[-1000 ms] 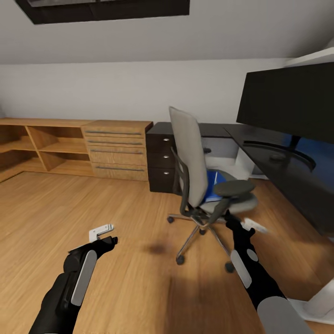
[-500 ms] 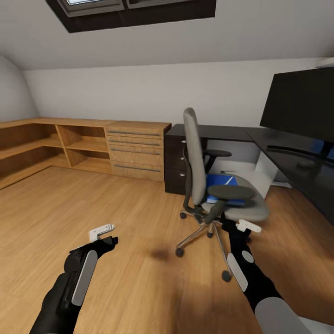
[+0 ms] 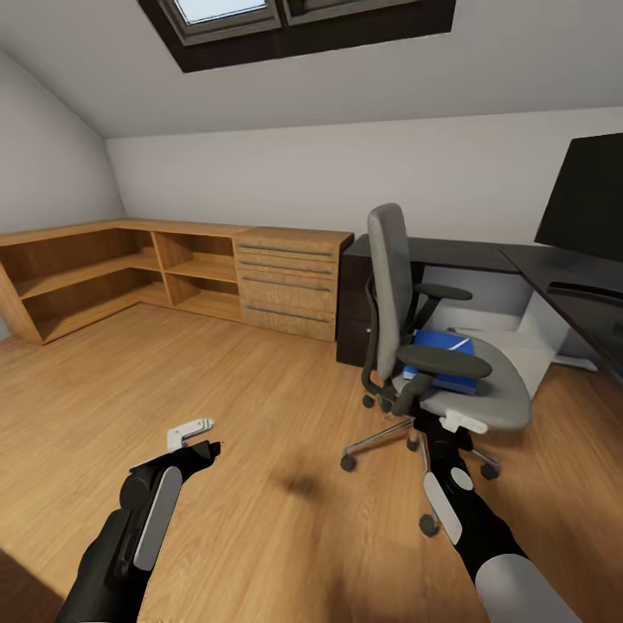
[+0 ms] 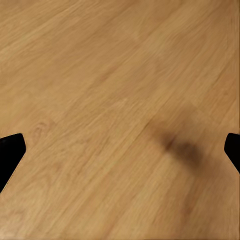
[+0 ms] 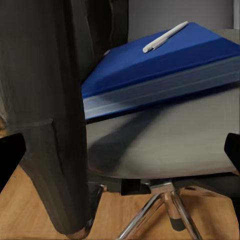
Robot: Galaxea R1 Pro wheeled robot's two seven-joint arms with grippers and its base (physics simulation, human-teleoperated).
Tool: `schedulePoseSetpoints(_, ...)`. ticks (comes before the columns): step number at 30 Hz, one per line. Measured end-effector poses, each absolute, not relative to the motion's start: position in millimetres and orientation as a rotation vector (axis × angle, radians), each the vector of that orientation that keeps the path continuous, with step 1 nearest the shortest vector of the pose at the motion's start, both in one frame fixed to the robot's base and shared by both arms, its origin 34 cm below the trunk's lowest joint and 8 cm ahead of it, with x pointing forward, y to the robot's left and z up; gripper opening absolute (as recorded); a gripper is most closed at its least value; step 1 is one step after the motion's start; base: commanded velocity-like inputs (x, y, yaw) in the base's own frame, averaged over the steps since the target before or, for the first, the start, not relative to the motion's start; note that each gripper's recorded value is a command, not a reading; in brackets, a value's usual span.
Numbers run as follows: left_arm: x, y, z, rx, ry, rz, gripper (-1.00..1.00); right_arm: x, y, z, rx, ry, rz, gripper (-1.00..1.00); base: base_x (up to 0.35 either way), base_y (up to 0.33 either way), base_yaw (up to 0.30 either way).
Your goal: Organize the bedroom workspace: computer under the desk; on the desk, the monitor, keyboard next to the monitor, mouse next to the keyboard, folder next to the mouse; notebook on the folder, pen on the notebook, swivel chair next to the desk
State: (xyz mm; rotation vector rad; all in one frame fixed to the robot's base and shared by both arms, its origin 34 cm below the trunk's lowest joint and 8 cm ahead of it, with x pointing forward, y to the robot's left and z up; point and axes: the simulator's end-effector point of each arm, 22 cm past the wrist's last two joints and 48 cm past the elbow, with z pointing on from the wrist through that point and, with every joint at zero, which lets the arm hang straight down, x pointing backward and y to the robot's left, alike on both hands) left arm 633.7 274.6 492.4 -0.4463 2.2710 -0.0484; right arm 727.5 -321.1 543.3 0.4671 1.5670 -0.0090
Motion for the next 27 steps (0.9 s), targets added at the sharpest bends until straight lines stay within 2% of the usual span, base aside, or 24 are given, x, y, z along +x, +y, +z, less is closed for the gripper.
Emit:
schedulePoseSetpoints(14,629.6,271.8,481.2,-0.444,2.3,-0.045,1.0,727.3,-321.6,548.1,0.468,1.559,-0.008,1.0,0.0,0.0,0.248)
schedulePoseSetpoints(27,629.6,270.9,481.0,-0.442,2.301,-0.048,1.0,727.2,-323.2,548.7,0.469,1.557,-0.009,1.0,0.0,0.0,0.026)
